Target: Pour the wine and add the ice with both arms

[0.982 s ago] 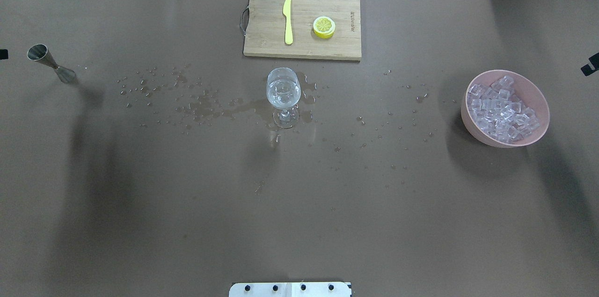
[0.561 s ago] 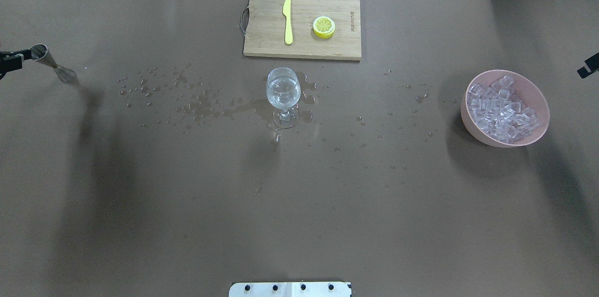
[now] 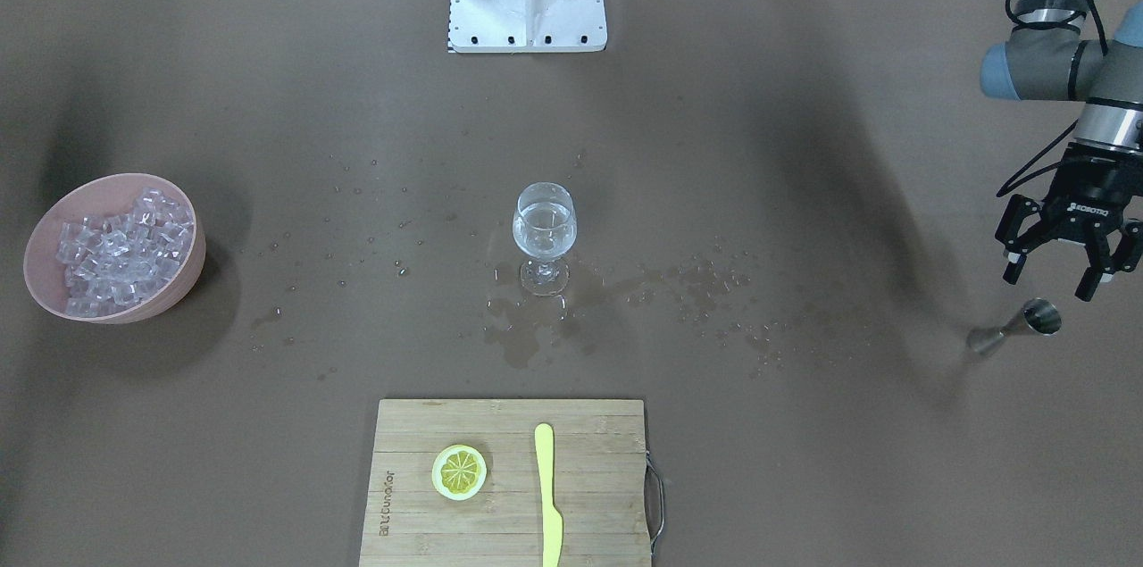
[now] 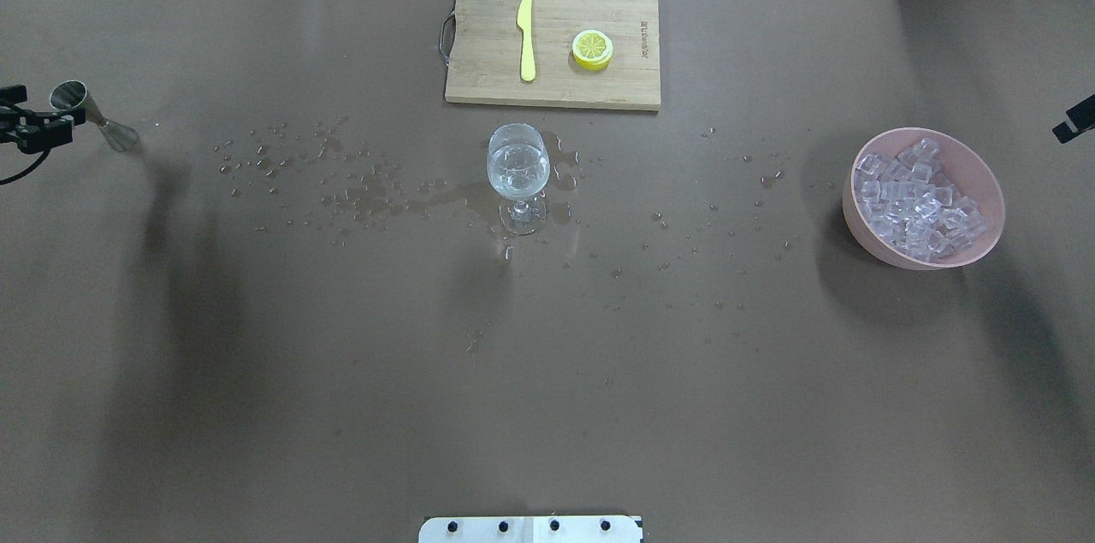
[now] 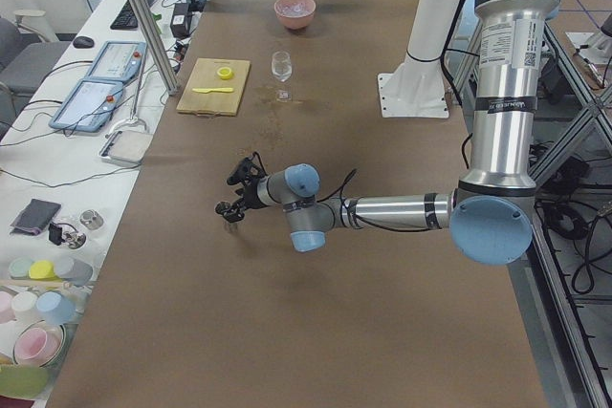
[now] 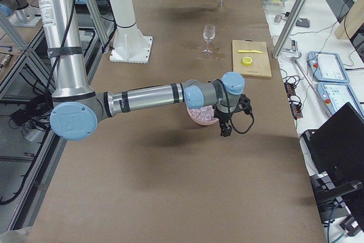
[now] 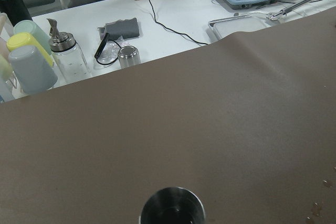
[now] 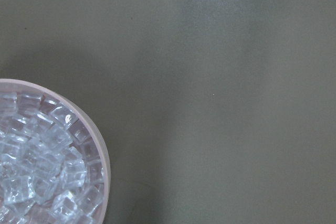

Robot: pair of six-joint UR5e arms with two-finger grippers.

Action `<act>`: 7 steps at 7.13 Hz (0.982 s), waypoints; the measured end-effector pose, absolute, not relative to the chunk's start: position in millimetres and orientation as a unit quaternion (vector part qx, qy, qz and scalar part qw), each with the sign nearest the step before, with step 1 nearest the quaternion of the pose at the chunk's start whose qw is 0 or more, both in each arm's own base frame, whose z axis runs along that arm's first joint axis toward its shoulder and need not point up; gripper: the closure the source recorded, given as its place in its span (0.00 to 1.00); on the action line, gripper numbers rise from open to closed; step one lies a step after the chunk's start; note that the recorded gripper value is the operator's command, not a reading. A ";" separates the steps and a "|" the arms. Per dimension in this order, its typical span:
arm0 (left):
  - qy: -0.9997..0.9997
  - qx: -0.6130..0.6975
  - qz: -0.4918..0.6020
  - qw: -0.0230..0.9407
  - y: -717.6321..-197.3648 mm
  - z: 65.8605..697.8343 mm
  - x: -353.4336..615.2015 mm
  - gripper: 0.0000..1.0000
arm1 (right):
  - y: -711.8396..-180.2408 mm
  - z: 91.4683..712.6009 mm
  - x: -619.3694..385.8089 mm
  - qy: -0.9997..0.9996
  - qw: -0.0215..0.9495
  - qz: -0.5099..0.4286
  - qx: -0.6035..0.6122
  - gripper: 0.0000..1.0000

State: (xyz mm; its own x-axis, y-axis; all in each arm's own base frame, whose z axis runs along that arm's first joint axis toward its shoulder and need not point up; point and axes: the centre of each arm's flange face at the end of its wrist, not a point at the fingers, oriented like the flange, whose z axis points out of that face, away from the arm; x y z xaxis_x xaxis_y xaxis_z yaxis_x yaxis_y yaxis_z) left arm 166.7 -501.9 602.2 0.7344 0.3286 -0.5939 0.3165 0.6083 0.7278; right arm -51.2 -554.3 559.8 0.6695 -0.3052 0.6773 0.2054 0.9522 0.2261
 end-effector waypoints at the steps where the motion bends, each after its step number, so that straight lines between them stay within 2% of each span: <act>1: 0.366 0.442 -0.001 0.819 -498.7 608.2 171.7 0.16 | -554.5 559.3 -51.2 -0.382 0.911 -0.140 0.066 0.00; 3: 0.384 0.439 -0.036 0.811 -493.0 629.4 170.1 0.15 | -554.6 559.3 -51.9 -0.382 0.911 -0.141 0.066 0.00; 7: 0.379 0.454 -0.118 0.798 -505.6 632.7 191.4 0.07 | -554.6 559.6 -52.5 -0.382 0.911 -0.141 0.065 0.00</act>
